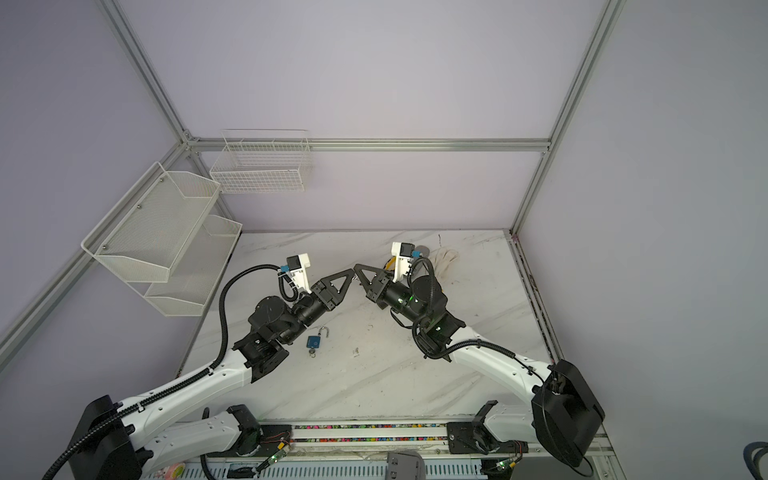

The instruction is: Unlock with the key

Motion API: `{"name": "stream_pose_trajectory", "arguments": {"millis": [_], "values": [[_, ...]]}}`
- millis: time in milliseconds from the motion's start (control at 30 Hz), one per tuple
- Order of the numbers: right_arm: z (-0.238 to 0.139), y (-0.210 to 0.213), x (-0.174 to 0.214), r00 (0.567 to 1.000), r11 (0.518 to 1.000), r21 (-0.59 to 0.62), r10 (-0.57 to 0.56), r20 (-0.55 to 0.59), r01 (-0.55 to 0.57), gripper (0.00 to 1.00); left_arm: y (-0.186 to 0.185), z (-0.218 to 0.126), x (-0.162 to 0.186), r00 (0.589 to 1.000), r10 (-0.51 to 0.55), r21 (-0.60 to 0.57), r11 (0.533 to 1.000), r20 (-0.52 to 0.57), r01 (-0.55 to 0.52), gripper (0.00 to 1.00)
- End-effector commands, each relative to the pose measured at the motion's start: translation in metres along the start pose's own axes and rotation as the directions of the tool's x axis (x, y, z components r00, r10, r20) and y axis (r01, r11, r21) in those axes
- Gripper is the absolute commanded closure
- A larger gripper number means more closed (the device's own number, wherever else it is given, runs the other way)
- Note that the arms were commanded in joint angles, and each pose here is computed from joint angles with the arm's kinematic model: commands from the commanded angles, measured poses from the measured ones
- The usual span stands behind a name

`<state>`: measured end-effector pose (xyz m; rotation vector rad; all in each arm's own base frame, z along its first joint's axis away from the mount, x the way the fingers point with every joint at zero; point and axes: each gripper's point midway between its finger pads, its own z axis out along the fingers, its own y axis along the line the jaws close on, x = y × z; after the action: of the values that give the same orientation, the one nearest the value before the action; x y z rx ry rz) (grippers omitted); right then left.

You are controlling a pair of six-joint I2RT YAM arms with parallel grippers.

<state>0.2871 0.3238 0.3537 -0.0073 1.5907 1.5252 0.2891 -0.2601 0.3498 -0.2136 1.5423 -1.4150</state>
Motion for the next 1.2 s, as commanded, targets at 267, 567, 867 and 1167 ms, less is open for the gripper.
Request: {"name": "stream_pose_trajectory", "arguments": {"millis": [267,567,867,1167], "values": [[-0.008,0.002,-0.021,0.986,0.997,0.012,0.077,0.145,-0.079,1.00,-0.012,0.000,-0.009,0.994,-0.063,0.057,0.997,0.089,0.058,0.82],[-0.008,0.000,-0.019,0.984,0.997,0.020,0.076,0.163,-0.080,1.00,-0.006,0.004,-0.004,0.993,-0.077,0.053,0.996,0.085,0.072,0.87],[-0.012,-0.002,-0.018,0.979,0.996,0.038,0.069,0.191,-0.078,1.00,-0.009,0.011,0.000,0.995,-0.074,0.064,0.996,0.069,0.069,0.90],[-0.015,-0.003,-0.020,0.976,0.997,0.046,0.048,0.210,-0.059,1.00,-0.006,0.016,0.004,0.996,-0.063,0.052,0.997,0.061,0.060,0.98]]}}
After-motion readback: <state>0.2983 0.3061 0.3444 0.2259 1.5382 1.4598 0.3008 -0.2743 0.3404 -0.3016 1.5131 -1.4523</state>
